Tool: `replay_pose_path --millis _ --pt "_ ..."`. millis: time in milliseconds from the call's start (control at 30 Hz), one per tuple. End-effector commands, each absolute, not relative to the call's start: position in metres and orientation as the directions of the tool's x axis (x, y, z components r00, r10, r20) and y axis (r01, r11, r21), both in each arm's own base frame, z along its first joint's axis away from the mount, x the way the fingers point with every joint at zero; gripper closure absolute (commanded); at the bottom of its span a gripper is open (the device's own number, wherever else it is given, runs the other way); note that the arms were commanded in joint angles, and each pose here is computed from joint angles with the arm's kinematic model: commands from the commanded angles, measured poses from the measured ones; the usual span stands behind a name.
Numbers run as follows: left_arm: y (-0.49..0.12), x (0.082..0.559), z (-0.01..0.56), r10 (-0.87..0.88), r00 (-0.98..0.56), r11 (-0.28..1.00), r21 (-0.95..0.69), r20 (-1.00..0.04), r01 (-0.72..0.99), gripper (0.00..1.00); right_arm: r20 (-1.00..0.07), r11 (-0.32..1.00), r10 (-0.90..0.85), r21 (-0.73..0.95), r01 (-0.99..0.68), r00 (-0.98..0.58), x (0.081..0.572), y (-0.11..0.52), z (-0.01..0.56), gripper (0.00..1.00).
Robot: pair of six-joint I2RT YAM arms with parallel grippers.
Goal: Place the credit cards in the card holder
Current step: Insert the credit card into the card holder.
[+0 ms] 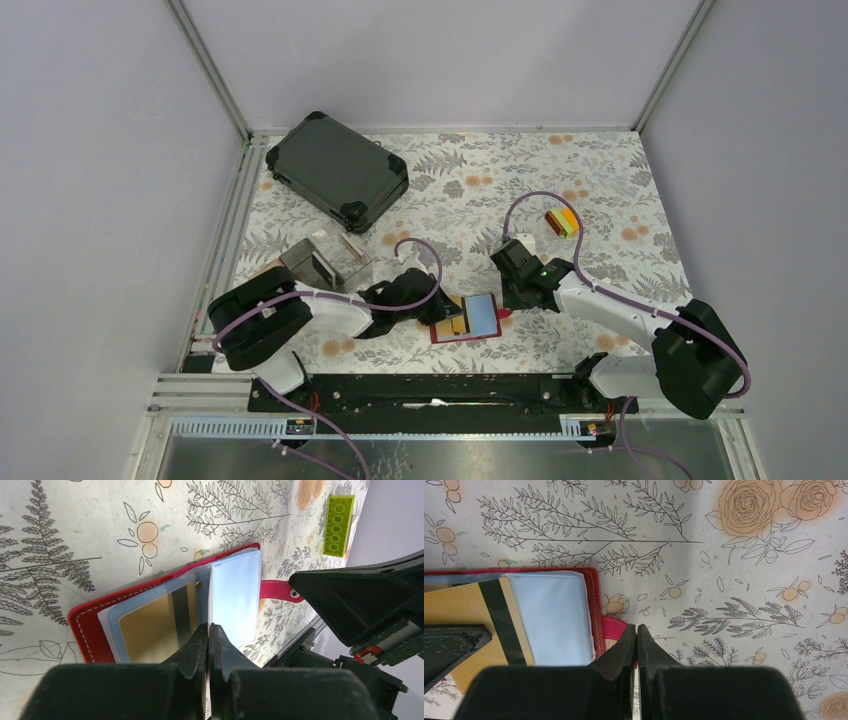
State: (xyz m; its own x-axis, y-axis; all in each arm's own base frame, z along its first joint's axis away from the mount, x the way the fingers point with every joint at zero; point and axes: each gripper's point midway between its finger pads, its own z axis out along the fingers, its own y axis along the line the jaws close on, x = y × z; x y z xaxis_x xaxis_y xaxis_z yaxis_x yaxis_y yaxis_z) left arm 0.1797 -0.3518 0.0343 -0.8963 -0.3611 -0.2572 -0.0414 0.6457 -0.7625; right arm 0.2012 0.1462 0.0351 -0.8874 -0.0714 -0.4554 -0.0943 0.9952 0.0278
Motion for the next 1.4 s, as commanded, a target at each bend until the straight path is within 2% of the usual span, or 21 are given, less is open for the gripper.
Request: replay_pose_path --millis 0,1367 --pt "-0.356 0.181 0.044 -0.337 -0.897 0.649 -0.761 -0.286 -0.002 1.0 -0.47 0.998 -0.054 0.01 -0.066 -0.881 0.206 0.142 0.036 1.0" --pt "-0.35 0.18 0.045 -0.33 -0.895 0.667 -0.745 -0.301 0.005 1.0 -0.471 0.998 -0.051 0.018 -0.068 -0.881 0.205 0.143 0.036 1.0"
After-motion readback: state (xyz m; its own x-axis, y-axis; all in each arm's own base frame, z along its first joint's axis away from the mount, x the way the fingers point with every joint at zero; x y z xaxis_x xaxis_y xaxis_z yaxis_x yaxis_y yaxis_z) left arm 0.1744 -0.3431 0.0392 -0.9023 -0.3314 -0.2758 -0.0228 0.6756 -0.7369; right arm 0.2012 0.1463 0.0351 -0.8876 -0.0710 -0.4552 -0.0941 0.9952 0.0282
